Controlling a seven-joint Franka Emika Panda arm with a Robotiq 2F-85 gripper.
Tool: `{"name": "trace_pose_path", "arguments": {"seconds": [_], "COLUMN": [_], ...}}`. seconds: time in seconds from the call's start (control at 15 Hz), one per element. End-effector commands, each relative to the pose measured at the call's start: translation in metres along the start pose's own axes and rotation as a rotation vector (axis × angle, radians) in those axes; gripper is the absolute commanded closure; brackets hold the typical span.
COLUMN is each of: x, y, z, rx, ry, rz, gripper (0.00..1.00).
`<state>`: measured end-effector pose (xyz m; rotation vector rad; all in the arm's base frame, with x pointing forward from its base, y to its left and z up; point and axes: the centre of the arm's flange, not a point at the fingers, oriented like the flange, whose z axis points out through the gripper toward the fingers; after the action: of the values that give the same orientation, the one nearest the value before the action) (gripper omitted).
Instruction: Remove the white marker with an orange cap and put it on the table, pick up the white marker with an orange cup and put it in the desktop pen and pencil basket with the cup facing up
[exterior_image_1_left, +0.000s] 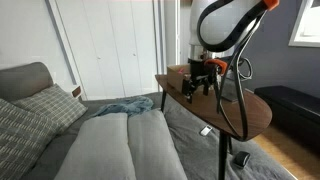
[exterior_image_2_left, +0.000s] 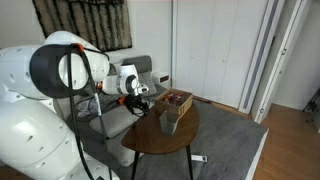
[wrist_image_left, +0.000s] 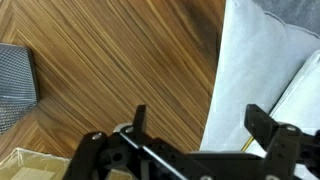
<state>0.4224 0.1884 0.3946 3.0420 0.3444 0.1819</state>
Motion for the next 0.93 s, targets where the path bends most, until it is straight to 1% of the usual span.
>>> {"name": "trace_pose_path", "arguments": {"seconds": [0.0,0.47,0.53,0.67,0.87], "x": [0.0,0.0,0.004,0.017,0.035], "y": [0.0,0.0,0.002,0.012,0.026], "z": [0.0,0.0,-0.004,-0.023,-0.063], "rx": [0.0,0.0,-0.005,-0.027,-0.078], "ry": [0.0,0.0,0.003,0.018,0.061], "rz": [0.0,0.0,-0.013,-0.04,-0.093], "gripper": [0.0,0.0,0.0,0.0,0.0]}}
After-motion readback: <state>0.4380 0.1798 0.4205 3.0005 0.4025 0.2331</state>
